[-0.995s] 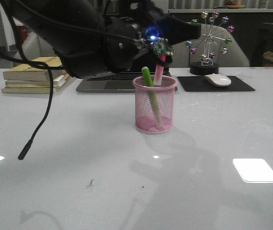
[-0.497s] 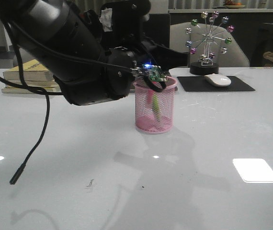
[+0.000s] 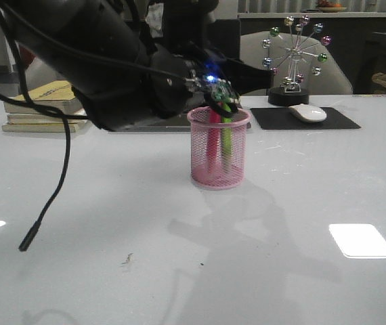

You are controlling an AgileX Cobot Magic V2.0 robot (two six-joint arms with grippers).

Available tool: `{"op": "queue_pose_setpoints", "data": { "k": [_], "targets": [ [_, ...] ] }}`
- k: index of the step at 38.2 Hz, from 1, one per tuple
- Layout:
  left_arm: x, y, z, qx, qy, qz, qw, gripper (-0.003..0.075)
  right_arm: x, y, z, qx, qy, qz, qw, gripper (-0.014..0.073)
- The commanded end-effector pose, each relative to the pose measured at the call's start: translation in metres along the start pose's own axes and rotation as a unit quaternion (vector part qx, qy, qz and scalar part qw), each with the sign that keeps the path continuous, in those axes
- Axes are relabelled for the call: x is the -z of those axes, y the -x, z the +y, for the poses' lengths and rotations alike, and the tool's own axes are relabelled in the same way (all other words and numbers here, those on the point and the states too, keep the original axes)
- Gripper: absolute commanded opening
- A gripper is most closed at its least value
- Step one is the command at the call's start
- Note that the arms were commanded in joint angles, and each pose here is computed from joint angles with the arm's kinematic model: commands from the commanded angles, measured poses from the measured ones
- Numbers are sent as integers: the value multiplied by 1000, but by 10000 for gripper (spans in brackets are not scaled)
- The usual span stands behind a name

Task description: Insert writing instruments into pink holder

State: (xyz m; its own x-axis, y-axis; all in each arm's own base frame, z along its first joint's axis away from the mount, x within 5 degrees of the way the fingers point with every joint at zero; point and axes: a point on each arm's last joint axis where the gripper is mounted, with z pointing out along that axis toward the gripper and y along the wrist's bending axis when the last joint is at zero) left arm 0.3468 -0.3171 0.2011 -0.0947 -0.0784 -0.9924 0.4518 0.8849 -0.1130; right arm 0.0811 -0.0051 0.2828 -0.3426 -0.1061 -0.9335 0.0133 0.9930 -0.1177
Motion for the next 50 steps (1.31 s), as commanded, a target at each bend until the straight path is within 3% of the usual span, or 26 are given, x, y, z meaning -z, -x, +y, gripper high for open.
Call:
{"op": "queue_pose_setpoints", "data": {
  "k": [1,7,12,16,20,26,36,50],
  "targets": [
    [17,77,-2,-32,-4,-96,995,351,3,15,-2,10,-5,-49,999,372],
    [42,140,18,-24,-9,-101,995,351,3,15,-2,10,-5,-49,999,372],
    [79,205,59,-15,15,-132,991,351,3,15,-2,10,-5,-49,999,372],
    [111,244,95,-56,50,-143,987,351,3,15,-1,10,-4,-51,999,372],
    [149,274,128,-62,80,-139,985,351,3,16,-1,10,-4,-55,998,372],
    [205,298,157,-70,109,-105,986,351,3,16,-1,10,-4,-56,998,372],
    [276,296,184,-61,173,-21,983,351,3,16,-1,10,-4,-56,998,372],
    [340,190,161,-15,195,7,981,351,3,16,-1,10,-4,-55,998,372]
  ]
}}
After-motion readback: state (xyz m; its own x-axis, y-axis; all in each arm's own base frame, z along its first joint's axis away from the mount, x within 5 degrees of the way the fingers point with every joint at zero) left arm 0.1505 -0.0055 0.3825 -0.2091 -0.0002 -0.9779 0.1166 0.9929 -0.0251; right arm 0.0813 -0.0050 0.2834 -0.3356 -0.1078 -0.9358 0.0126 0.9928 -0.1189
